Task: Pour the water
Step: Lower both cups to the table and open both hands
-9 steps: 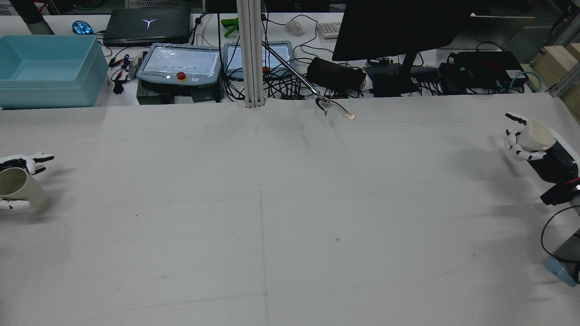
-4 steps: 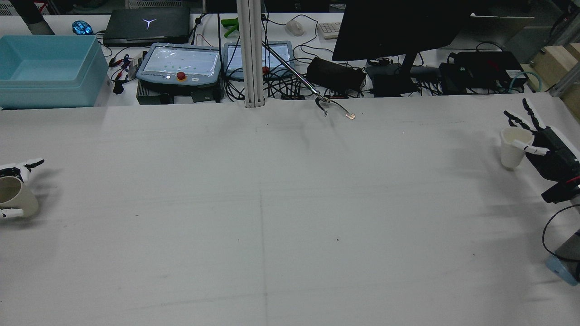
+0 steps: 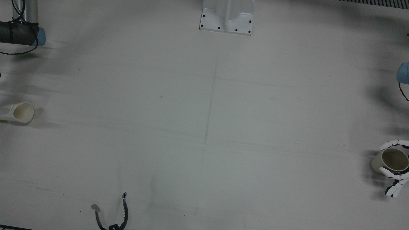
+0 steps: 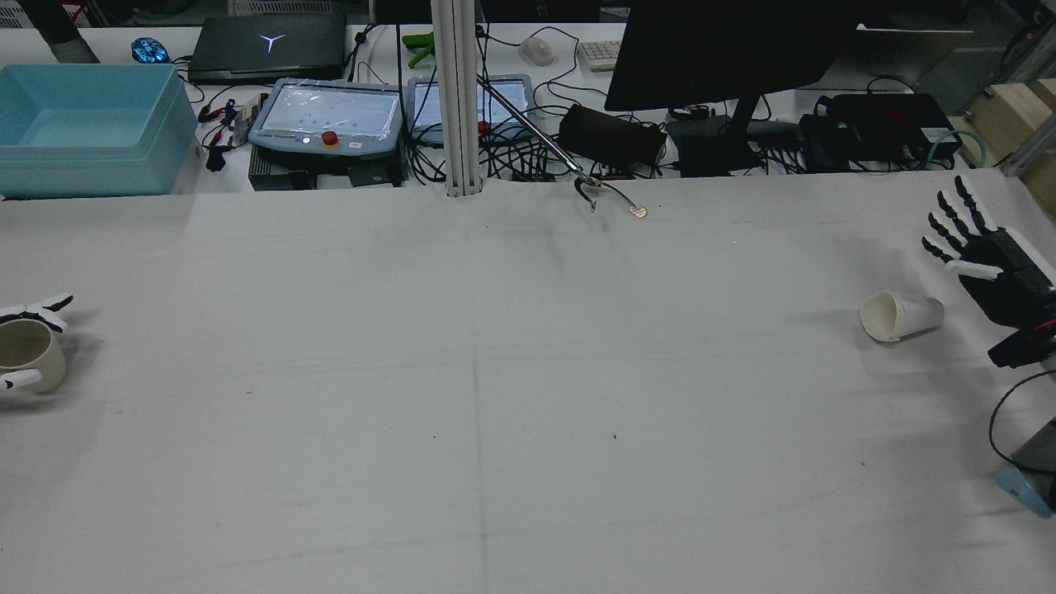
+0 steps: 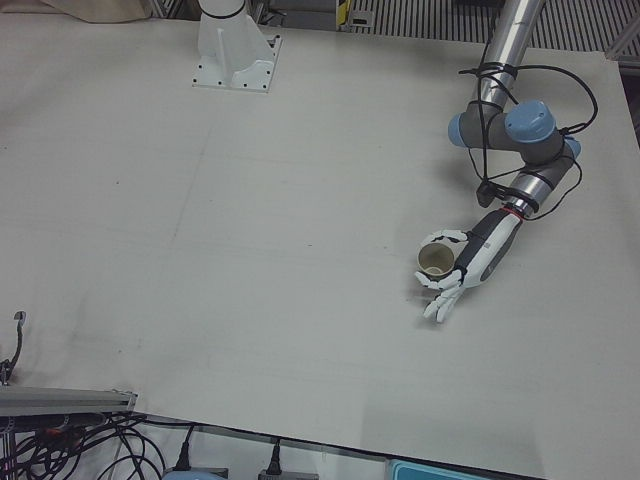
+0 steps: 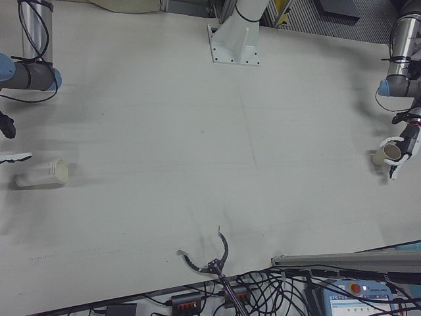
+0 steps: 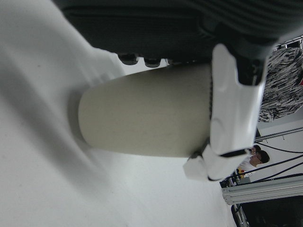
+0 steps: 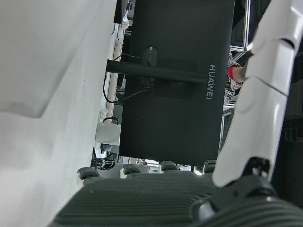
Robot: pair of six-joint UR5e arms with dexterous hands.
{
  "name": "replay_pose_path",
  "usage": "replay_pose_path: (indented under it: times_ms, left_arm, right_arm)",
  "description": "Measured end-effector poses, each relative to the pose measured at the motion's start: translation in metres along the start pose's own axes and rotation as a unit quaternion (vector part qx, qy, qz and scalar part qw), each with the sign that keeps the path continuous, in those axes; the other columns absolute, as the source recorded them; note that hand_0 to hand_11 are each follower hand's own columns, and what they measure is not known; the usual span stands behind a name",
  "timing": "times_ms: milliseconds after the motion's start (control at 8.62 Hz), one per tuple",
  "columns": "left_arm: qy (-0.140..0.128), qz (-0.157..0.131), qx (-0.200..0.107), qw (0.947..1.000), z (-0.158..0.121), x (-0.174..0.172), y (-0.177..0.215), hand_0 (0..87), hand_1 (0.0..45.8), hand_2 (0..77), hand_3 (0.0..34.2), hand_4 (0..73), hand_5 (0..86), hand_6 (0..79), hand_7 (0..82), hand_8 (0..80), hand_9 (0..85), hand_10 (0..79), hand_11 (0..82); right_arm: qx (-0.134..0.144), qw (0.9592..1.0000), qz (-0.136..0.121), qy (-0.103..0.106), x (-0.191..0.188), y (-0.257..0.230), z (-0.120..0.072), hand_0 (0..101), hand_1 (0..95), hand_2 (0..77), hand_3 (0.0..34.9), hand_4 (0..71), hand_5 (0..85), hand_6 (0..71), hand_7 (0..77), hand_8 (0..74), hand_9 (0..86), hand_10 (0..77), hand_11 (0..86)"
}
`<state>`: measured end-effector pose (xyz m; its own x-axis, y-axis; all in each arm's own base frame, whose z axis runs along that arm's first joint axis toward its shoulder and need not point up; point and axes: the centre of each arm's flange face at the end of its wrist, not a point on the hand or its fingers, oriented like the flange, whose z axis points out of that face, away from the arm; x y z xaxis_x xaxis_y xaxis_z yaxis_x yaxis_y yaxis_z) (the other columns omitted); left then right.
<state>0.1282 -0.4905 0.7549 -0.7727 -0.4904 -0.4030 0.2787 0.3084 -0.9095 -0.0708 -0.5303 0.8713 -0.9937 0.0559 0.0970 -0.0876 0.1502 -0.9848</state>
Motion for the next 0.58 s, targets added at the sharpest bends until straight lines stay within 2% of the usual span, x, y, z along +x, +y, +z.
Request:
replay_pose_path:
  times_ms: [116,232,348,464,580]
  left_arm:
    - [0.000,0.000,0.000,1.0000,-0.001,0.000,-0.001,61.5,22.9,27.8,0.0,22.4,24.0,7.1,3.8,0.5,1.1,0.5,1.6]
    - [0.000,-0.001,0.000,1.0000,-0.002,-0.001,-0.002,61.5,22.9,27.8,0.0,22.4,24.0,7.1,3.8,0.5,1.1,0.5,1.6]
    - [0.001,-0.003,-0.001,1.0000,-0.005,-0.002,-0.003,59.2,24.0,3.8,0.1,18.0,0.0,7.1,3.8,0.5,1.1,0.5,1.1]
    - [0.002,-0.007,-0.003,1.0000,-0.007,-0.002,-0.003,58.0,20.7,2.2,0.0,14.7,0.0,6.0,1.1,0.5,1.1,0.5,1.6]
    - [0.002,-0.018,-0.002,0.9998,-0.011,-0.002,-0.005,57.2,19.6,2.2,0.0,9.8,0.0,6.0,1.1,0.5,1.1,0.5,1.1]
  right_arm:
    - [-0.001,1.0000,0.000,0.000,0.000,0.001,0.001,53,20.7,1.6,23.4,0.0,4.9,1.6,1.1,0.0,1.1,0.0,0.5]
    - [-0.001,1.0000,0.001,-0.001,-0.001,0.001,0.001,53,20.7,1.1,24.2,0.0,4.9,1.6,1.1,0.0,0.5,0.0,0.5]
    - [-0.002,1.0000,0.001,-0.002,-0.002,0.002,0.002,53,20.7,1.1,23.9,0.0,4.9,1.6,1.1,0.0,1.1,0.0,0.5]
    - [-0.005,1.0000,0.002,-0.004,-0.003,0.004,0.004,53,21.8,5.5,25.3,0.0,4.9,1.6,1.1,0.0,1.1,0.0,0.5]
    - [-0.012,0.9999,0.004,-0.005,-0.003,0.011,0.010,53,21.8,5.5,26.8,0.0,4.9,3.3,1.1,0.0,0.5,0.0,0.5]
